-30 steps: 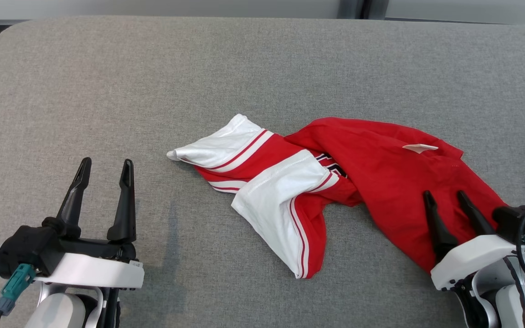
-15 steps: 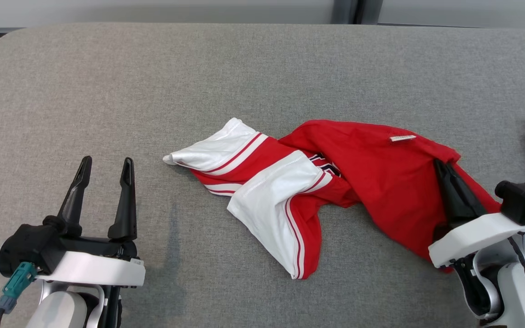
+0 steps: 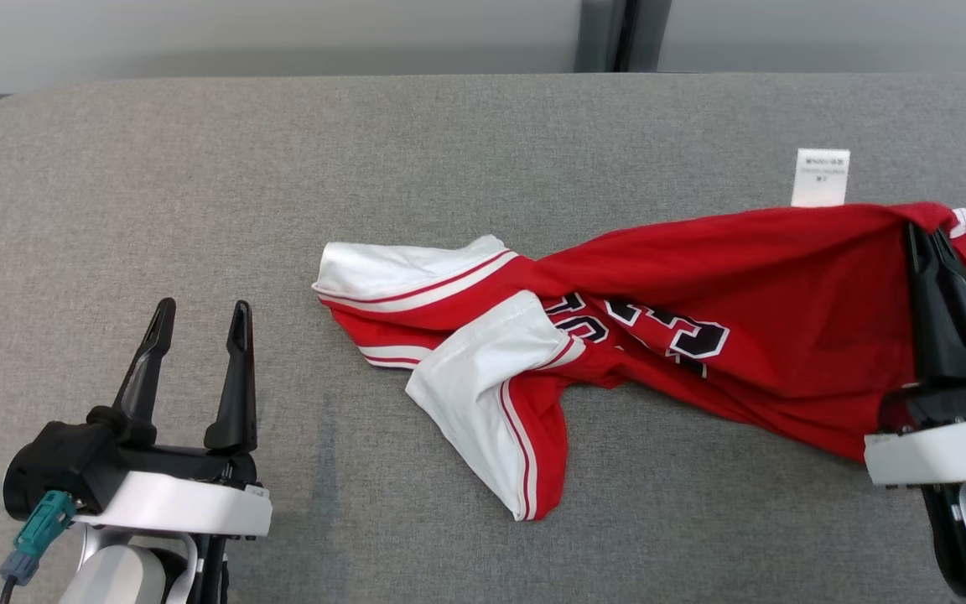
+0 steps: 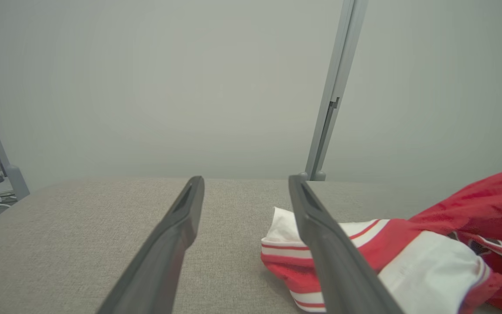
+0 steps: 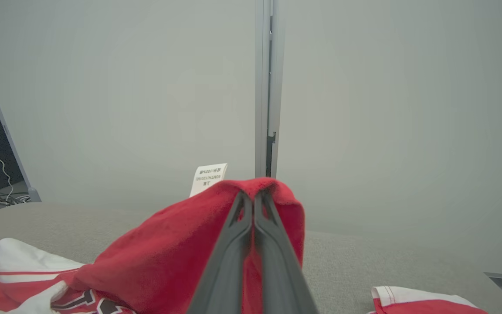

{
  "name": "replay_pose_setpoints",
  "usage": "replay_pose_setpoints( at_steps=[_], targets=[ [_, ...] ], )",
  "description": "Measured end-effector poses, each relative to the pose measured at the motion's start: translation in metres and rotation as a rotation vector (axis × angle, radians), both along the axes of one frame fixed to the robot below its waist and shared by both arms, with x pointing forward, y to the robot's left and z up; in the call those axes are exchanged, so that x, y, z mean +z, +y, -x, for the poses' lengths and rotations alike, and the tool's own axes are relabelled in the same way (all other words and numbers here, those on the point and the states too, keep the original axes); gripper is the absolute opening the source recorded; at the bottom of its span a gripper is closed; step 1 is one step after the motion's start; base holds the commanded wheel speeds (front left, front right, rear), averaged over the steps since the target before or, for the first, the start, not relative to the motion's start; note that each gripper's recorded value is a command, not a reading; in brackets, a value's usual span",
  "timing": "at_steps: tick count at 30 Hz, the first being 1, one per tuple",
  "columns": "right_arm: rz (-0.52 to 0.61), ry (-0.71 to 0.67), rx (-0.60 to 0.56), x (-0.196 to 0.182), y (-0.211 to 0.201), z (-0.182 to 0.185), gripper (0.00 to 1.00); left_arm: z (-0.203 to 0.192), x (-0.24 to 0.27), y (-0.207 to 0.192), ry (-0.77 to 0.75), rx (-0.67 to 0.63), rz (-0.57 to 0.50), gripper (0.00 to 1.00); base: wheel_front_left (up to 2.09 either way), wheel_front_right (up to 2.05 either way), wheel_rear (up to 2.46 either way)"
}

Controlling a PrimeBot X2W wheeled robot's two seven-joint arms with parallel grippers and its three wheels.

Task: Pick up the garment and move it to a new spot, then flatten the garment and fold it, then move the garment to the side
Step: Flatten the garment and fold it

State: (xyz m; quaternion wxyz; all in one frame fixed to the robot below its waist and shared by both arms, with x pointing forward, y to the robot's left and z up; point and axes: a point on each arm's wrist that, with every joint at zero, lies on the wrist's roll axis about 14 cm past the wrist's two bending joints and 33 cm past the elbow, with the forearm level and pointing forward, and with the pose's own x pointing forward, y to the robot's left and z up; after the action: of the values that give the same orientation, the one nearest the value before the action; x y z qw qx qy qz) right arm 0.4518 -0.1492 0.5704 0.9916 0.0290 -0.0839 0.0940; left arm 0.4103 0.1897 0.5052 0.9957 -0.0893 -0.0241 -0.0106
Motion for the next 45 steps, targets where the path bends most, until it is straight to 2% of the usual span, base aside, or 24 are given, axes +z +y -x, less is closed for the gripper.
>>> replay_pose_setpoints(
  at_steps=[3,12,18,19,20,21,29,34,35,45],
  targets=[
    [0.002,0.069,-0.028,-0.016,-0.009,0.014,0.0,0.002,0.0,-0.002,0.0,-0.006,0.002,1.0,0.0,0.0,0.0],
    [-0.095,0.431,-0.064,-0.12,-0.016,0.068,0.0,0.005,0.001,-0.005,0.0,-0.014,0.002,1.0,0.0,0.0,0.0],
    [-0.183,0.534,-0.084,-0.159,-0.015,0.086,0.0,0.005,0.0,-0.006,0.001,-0.021,0.0,1.0,0.0,0.0,0.0],
    [-0.187,0.531,-0.085,-0.16,-0.015,0.086,0.2,0.005,0.001,-0.006,0.001,-0.021,-0.001,1.0,0.0,0.0,0.0],
    [-0.189,0.523,-0.087,-0.16,-0.015,0.085,0.92,0.005,0.001,-0.006,0.0,-0.022,-0.002,1.0,0.0,0.0,0.0],
    [-0.191,0.511,-0.088,-0.158,-0.015,0.084,1.0,0.005,0.001,-0.006,-0.001,-0.022,-0.004,1.0,0.0,0.0,0.0],
    [-0.163,0.36,-0.097,-0.12,-0.022,0.068,1.0,0.006,0.005,-0.004,-0.01,-0.019,-0.011,1.0,0.0,0.0,0.0],
    [-0.113,0.229,-0.083,-0.077,-0.021,0.055,1.0,0.009,0.009,-0.003,-0.018,-0.015,-0.01,1.0,0.0,0.0,0.0],
    [-0.077,0.167,-0.046,-0.045,-0.011,0.051,1.0,0.019,0.01,0.001,-0.01,-0.01,-0.018,1.0,0.0,0.0,0.0],
    [-0.08,0.184,-0.039,-0.048,-0.009,0.053,1.0,0.02,0.011,-0.002,-0.003,-0.031,-0.026,1.0,0.0,0.0,0.0]
  ],
)
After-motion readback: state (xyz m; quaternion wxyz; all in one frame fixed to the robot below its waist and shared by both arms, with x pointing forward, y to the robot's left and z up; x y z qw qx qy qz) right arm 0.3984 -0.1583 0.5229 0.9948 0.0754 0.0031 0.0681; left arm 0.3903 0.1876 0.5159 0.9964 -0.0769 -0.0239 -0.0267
